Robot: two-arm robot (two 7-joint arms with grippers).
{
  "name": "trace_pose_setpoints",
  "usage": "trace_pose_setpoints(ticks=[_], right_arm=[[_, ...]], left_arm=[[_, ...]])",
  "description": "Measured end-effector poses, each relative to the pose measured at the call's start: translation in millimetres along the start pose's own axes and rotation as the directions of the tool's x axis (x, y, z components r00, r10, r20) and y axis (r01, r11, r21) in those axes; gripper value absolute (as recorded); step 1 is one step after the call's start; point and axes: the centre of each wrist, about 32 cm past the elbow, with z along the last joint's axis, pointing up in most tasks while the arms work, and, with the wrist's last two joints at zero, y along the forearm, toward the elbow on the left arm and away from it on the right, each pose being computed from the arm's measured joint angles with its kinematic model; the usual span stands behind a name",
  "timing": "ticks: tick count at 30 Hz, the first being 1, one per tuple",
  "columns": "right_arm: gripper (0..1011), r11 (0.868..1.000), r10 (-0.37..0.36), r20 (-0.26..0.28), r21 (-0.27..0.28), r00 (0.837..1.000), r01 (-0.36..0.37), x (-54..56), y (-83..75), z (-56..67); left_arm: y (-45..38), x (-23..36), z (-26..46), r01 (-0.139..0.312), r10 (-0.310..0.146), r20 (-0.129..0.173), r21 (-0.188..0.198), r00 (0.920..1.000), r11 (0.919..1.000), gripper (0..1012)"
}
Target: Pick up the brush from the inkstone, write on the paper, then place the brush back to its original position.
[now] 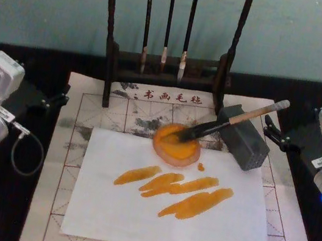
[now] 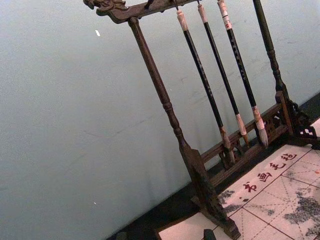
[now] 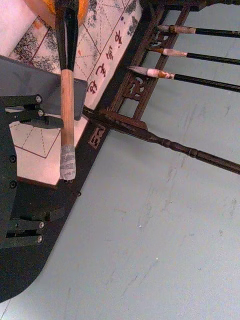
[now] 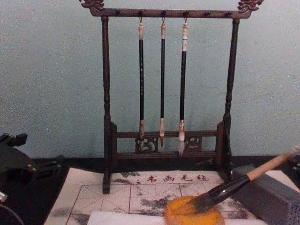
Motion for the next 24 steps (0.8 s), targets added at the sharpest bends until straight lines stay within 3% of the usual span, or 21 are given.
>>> trace_pose_setpoints(ticks=[24], right_arm=[[1000, 1.0, 0.0, 0.0, 0.0, 1.0, 0.0, 0.0, 0.0, 0.0]], left_arm=[[0.0, 0.0, 0.0, 0.0, 0.0, 0.0, 0.0, 1.0, 1.0, 1001]])
